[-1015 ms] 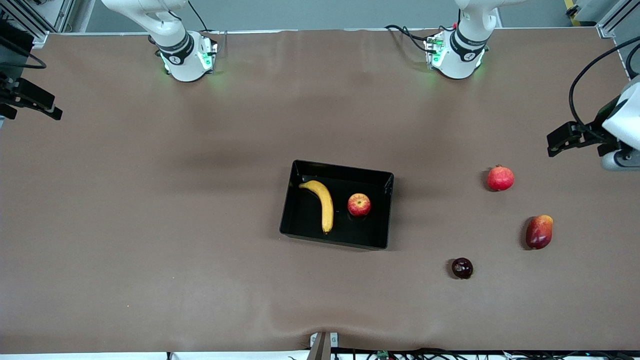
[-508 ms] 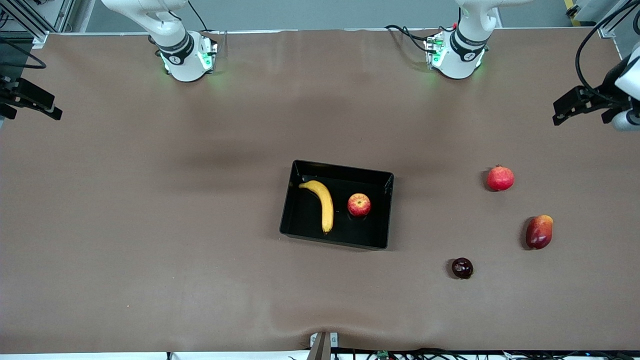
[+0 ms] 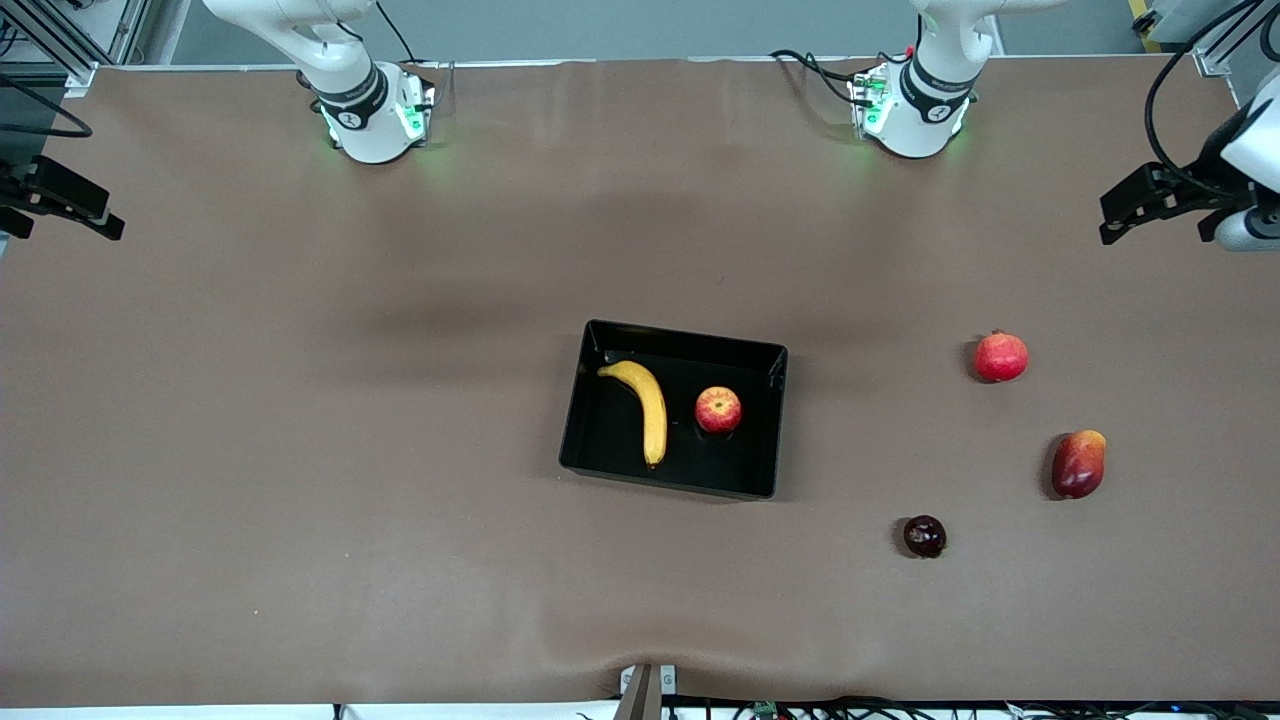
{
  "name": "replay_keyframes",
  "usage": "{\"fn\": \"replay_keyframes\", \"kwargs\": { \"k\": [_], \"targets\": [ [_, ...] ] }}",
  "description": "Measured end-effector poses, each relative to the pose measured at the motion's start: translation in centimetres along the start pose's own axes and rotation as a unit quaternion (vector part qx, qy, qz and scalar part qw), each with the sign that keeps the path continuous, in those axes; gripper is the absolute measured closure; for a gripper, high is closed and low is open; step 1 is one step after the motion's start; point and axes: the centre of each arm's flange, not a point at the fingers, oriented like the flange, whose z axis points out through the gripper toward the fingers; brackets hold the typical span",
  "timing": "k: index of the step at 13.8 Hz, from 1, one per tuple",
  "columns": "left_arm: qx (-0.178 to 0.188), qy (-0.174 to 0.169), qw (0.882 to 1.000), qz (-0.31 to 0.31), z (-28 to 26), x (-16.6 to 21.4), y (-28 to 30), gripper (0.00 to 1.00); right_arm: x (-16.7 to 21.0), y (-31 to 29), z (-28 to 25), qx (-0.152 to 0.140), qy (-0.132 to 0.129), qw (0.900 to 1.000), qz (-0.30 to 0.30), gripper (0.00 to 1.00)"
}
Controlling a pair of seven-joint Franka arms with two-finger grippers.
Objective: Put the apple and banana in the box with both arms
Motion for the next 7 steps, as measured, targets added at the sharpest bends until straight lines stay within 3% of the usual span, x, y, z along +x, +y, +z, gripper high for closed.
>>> {"fn": "replay_keyframes", "kwargs": {
  "k": [7],
  "targets": [
    [0.0, -0.001, 1.0, 0.001, -0.31, -0.12, 0.15, 0.0, 0.0, 0.0, 0.0, 0.0, 0.0, 1.0, 0.0, 0.0]
  ]
}}
